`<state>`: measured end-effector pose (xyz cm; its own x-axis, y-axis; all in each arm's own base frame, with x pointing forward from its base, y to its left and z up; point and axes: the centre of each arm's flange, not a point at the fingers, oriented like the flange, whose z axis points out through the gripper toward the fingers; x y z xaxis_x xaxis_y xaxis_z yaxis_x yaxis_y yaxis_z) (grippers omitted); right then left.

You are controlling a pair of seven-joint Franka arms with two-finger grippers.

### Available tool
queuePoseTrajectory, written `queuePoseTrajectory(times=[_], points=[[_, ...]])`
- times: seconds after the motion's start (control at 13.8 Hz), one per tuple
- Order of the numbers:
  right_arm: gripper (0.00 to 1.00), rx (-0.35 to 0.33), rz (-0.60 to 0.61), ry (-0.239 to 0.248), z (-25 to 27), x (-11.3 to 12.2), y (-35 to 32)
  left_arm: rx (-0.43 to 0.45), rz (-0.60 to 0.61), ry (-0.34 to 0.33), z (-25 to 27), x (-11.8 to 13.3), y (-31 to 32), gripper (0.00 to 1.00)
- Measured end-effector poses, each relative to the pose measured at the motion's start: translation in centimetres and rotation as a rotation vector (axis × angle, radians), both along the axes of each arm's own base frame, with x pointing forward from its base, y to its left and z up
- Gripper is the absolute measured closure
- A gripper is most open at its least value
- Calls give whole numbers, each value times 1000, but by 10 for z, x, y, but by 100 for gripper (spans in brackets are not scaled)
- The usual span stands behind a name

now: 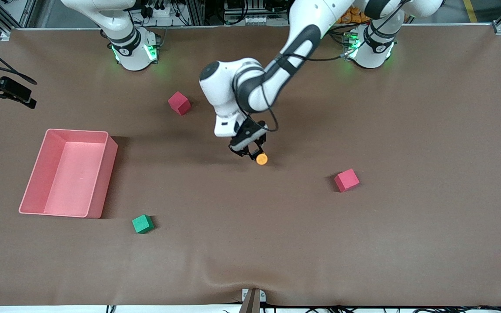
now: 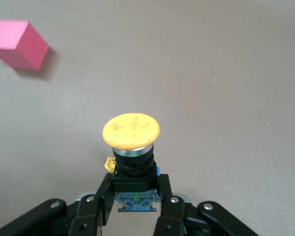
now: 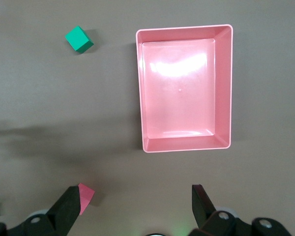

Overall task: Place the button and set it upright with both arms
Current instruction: 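Lift and turn the button upright with the left gripper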

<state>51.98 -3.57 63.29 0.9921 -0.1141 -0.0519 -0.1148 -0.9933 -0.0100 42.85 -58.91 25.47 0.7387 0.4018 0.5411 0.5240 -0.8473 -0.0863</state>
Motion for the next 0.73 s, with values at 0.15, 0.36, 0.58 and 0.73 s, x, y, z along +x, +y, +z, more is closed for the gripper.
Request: queuePoseTrajectory(times=[0.15,0.36,0.58,0.73], points=[[0,0,-1,0,0,0,0,37,-26,-108,-19,-19,-12,60],[0,0,-1,0,0,0,-1,68,-72,-249,-58,-45,-26,60],[0,0,-2,0,0,0,-1,92,-125,-318,-77,-67,-37,60],[0,0,-2,-1,0,0,-1,124,-171,-389,-94,-75,-39,60]])
